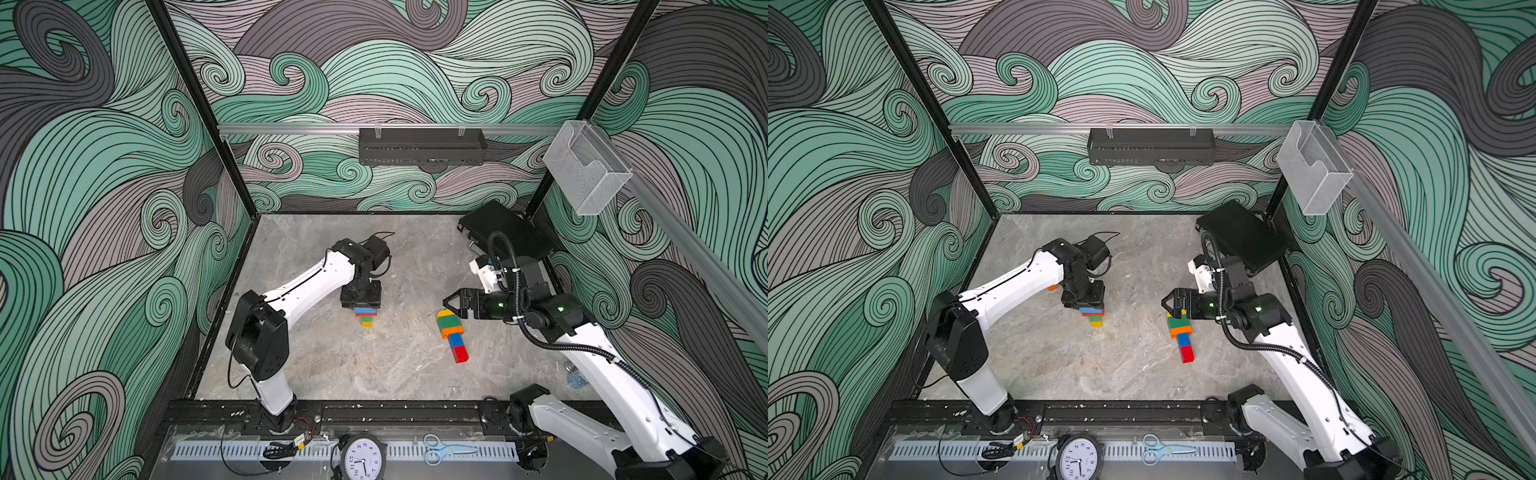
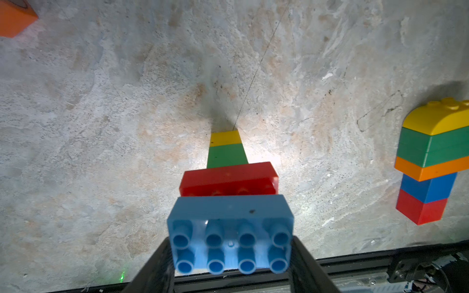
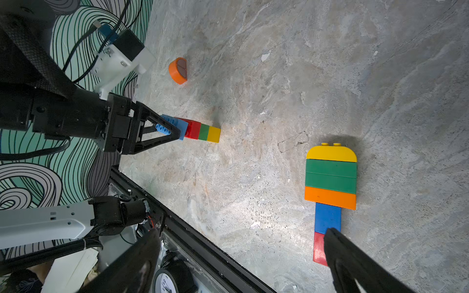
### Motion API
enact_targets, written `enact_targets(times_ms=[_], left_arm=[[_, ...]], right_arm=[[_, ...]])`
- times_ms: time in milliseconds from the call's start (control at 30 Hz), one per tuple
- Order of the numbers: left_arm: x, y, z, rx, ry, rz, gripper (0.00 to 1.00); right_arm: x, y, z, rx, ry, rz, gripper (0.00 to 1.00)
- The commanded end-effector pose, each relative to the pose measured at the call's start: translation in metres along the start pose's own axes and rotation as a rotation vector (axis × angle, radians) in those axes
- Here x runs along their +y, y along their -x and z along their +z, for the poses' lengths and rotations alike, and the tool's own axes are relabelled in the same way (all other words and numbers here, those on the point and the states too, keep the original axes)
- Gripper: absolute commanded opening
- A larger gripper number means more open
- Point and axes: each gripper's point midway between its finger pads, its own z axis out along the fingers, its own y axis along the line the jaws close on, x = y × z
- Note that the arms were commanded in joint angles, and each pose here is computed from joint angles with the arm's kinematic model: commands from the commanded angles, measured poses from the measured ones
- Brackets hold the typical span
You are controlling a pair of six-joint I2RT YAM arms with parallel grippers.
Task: Assemble an ice cream with lego
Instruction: Assemble the lego brick with the lego brick.
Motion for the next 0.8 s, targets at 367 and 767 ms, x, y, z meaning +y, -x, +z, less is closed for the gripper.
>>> enact_targets(times_ms=[367,767], left_arm=[[-0.001,0.002,-0.009,-0.007,0.036,0.004,0.44],[0.001,0.004,-0.010,-0.015,0.073,0.000,0.43]], right_arm=[[0.000,0.003,-0.001,-0.009,0.000,0.001,0.99],[0.000,0.003,-0.001,-0.009,-0.003,0.000,0.99]])
